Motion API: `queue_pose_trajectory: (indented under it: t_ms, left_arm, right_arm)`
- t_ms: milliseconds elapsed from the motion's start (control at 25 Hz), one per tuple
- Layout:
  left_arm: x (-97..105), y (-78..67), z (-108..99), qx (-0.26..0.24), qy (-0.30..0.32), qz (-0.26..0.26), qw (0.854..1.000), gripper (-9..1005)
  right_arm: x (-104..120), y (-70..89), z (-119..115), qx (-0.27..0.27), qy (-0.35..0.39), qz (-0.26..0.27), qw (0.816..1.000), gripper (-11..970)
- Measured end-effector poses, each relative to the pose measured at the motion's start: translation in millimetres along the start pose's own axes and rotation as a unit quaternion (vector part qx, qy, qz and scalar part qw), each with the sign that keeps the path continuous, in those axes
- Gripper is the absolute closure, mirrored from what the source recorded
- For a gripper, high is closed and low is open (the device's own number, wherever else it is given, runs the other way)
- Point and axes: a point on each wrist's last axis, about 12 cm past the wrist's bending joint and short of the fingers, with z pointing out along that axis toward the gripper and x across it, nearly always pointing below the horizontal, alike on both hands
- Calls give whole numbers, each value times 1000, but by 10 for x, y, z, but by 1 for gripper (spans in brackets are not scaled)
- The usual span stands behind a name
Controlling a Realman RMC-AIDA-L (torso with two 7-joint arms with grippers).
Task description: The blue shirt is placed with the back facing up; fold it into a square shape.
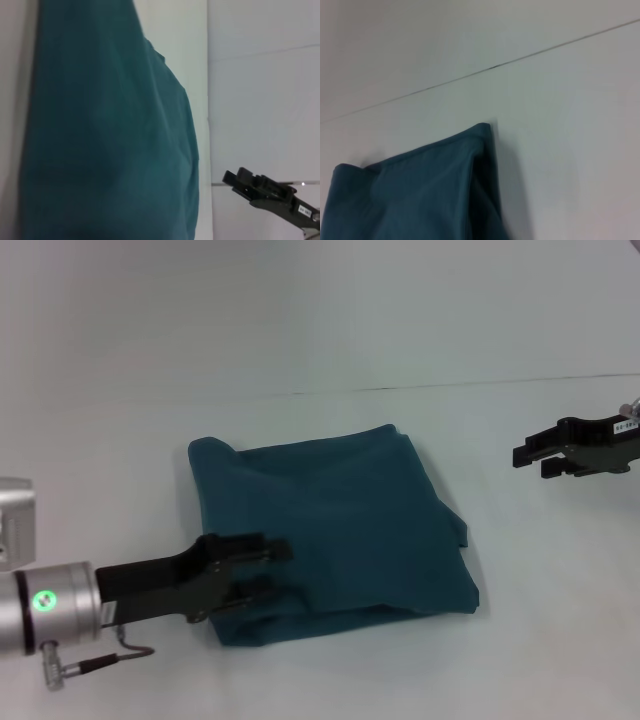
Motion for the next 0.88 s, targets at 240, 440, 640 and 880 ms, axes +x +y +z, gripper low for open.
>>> queue_pose_trajectory:
  t_ms: [240, 440, 640, 880]
  left_arm:
    - [-4, -25, 47, 1, 4, 6, 1000, 392]
    - [0, -4, 20, -1, 1, 5, 1000, 386]
    - [-4, -34, -34, 7, 12, 52, 999, 380]
    - [-49, -46, -224, 18, 8, 113, 993, 374]
  right_arm:
    - [-4, 4, 1, -1, -1, 2, 1000, 296]
    - [-1, 4, 4, -2, 0, 2, 1000, 293]
    - [7, 30, 18, -10, 1, -14, 1000, 290]
    - [100, 200, 20, -90, 17, -95, 991, 286]
